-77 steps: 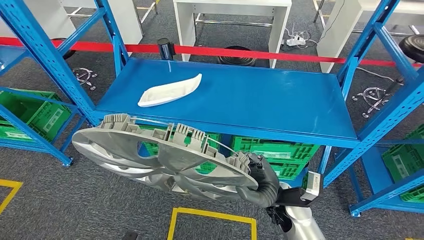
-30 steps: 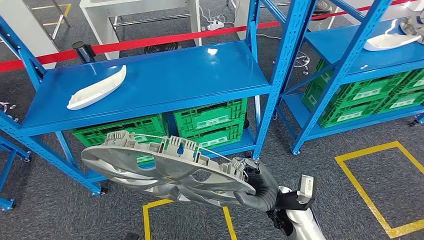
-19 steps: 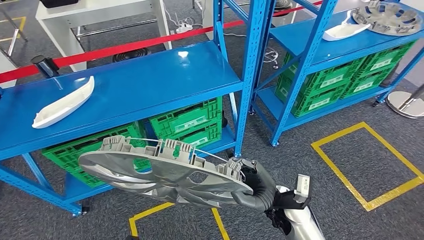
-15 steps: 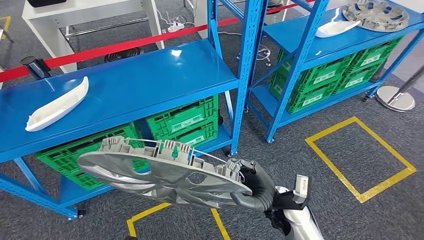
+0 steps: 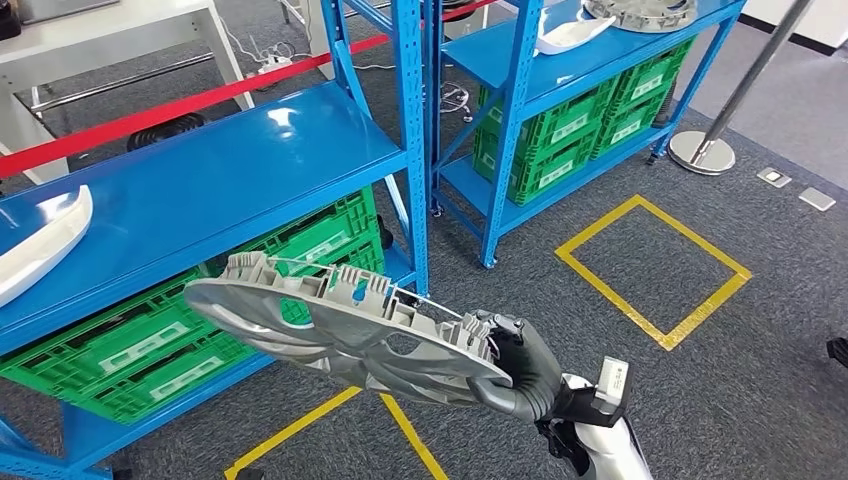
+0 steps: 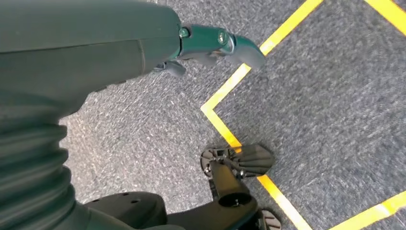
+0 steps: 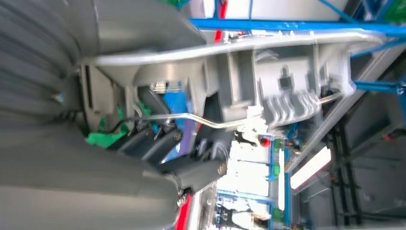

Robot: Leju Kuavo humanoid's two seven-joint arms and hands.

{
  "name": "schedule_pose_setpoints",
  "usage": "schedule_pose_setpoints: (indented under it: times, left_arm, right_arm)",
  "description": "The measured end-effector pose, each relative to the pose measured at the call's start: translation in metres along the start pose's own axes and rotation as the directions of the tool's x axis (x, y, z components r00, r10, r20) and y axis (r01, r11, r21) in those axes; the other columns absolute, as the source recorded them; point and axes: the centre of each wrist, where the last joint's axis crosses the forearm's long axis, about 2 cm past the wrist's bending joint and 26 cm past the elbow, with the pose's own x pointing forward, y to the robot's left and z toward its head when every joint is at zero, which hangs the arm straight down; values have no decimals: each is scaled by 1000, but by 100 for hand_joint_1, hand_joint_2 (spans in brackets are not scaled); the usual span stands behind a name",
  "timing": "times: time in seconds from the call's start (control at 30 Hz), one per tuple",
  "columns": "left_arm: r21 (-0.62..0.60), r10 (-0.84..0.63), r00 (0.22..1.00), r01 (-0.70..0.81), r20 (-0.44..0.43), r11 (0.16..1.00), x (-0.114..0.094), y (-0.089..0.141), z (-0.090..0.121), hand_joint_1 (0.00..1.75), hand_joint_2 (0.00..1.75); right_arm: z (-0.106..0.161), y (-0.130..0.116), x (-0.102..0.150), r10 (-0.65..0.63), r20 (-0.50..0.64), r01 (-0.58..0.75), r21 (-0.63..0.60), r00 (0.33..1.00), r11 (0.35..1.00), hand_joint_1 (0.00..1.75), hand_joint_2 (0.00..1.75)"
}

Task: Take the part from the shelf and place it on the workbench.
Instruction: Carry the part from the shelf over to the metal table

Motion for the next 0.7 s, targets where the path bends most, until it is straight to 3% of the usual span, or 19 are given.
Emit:
schedule_pose_setpoints:
  times: [0.23, 0.4, 0.7]
  left_arm:
    - [93, 17, 1000, -15, -25, 996, -5, 26, -4, 0, 175]
    - [154, -21, 1000, 20, 4, 988, -5, 39, -6, 0, 175]
    - [191, -52, 998, 54, -19, 980, -1, 66, -11, 0, 175]
  right_arm:
    - [-4, 1, 9, 4, 42, -5, 13, 999, 1000, 175, 175]
    - [-4, 1, 14, 11, 60, -12, 10, 998, 1000, 175, 175]
    - [10, 2, 18, 16, 52, -15, -24, 999, 1000, 175, 175]
